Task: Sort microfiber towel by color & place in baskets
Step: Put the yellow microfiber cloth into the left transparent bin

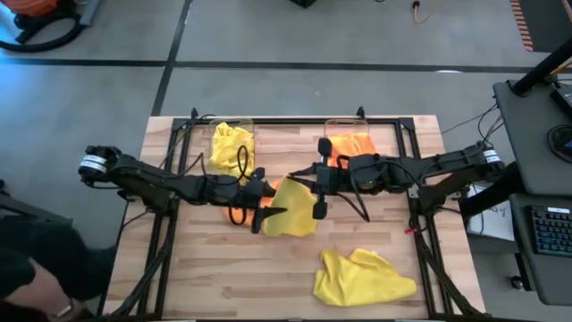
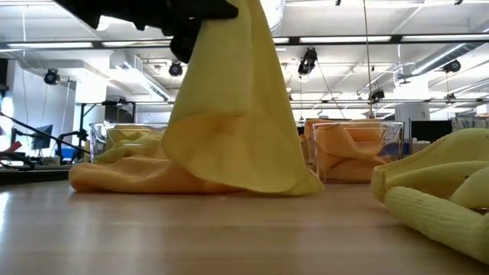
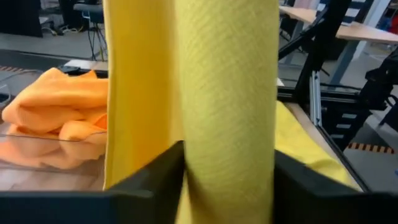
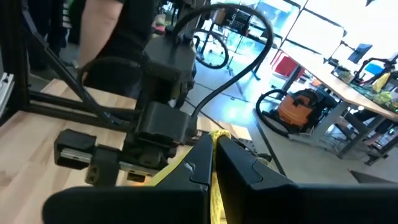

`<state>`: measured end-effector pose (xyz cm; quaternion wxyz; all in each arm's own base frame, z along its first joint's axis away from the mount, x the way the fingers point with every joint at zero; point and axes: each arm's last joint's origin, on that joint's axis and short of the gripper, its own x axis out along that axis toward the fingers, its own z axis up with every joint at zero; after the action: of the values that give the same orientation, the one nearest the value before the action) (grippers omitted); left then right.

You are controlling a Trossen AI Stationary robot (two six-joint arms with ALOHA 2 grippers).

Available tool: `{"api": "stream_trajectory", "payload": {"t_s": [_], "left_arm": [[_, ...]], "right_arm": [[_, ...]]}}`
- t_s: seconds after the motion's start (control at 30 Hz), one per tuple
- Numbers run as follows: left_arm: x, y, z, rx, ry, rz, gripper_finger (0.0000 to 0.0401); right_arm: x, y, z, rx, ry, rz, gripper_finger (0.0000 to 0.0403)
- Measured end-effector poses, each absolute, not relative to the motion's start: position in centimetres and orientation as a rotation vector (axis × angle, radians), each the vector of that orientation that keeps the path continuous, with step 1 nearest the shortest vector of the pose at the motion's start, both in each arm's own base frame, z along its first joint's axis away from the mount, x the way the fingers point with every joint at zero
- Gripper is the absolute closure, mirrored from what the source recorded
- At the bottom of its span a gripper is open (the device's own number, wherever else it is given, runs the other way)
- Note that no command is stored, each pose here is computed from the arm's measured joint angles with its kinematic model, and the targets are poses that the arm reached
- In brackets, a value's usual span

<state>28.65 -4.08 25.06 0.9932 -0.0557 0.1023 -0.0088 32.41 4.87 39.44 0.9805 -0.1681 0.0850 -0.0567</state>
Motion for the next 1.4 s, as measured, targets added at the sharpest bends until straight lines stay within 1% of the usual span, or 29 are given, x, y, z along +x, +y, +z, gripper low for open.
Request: {"api": "stream_trajectory", "payload": {"t_s": [0.13,0.17,0.2,0.27,0.33,0.43,0.67,0.87,1.0,1.13,1.2,1.4], "left_arm": [[28.4,-4.0,25.4,-0.105,0.197,-0.018,0.0349],[28.3,-4.0,25.6,-0.106,0.184,-0.019,0.0374],[28.1,-4.0,25.9,-0.109,0.17,-0.02,0.0387],[27.8,-3.9,26.5,-0.109,0.149,-0.022,0.0387],[27.5,-3.9,27.0,-0.103,0.133,-0.031,0.039],[27.1,-4.0,27.9,-0.1,0.1,-0.078,0.0399],[25.6,-3.9,30.6,-0.105,-0.01,-0.112,0.04],[24.1,-3.6,32.3,-0.173,-0.08,-0.117,0.0401],[23.6,-3.3,32.7,-0.199,-0.1,-0.039,0.0401],[23.9,-3.1,32.1,-0.204,-0.068,0.047,0.0401],[24.1,-3.1,31.9,-0.203,-0.058,0.065,0.0401],[25.2,-3.2,30.7,-0.207,-0.02,0.072,0.0401]], "right_arm": [[31.9,4.8,39.9,-0.323,0.159,-0.117,0.0394],[31.8,4.8,40.0,-0.313,0.156,-0.118,0.0393],[31.7,4.7,40.1,-0.308,0.157,-0.119,0.039],[31.4,4.7,40.3,-0.307,0.158,-0.118,0.0379],[31.2,4.7,40.3,-0.299,0.169,-0.118,0.0359],[31.2,4.6,40.0,-0.28,0.2,-0.131,0.0315],[30.3,4.0,38.9,-0.249,0.341,-0.283,0.0203],[28.4,3.6,38.9,-0.177,0.431,-0.338,0.0138],[27.8,3.5,38.8,-0.148,0.449,-0.339,0.0113],[28.6,4.0,38.5,-0.137,0.444,-0.232,0.0099],[29.3,4.2,37.9,-0.154,0.452,-0.195,0.0097],[31.9,4.6,36.5,-0.218,0.419,-0.175,0.0096]]}}
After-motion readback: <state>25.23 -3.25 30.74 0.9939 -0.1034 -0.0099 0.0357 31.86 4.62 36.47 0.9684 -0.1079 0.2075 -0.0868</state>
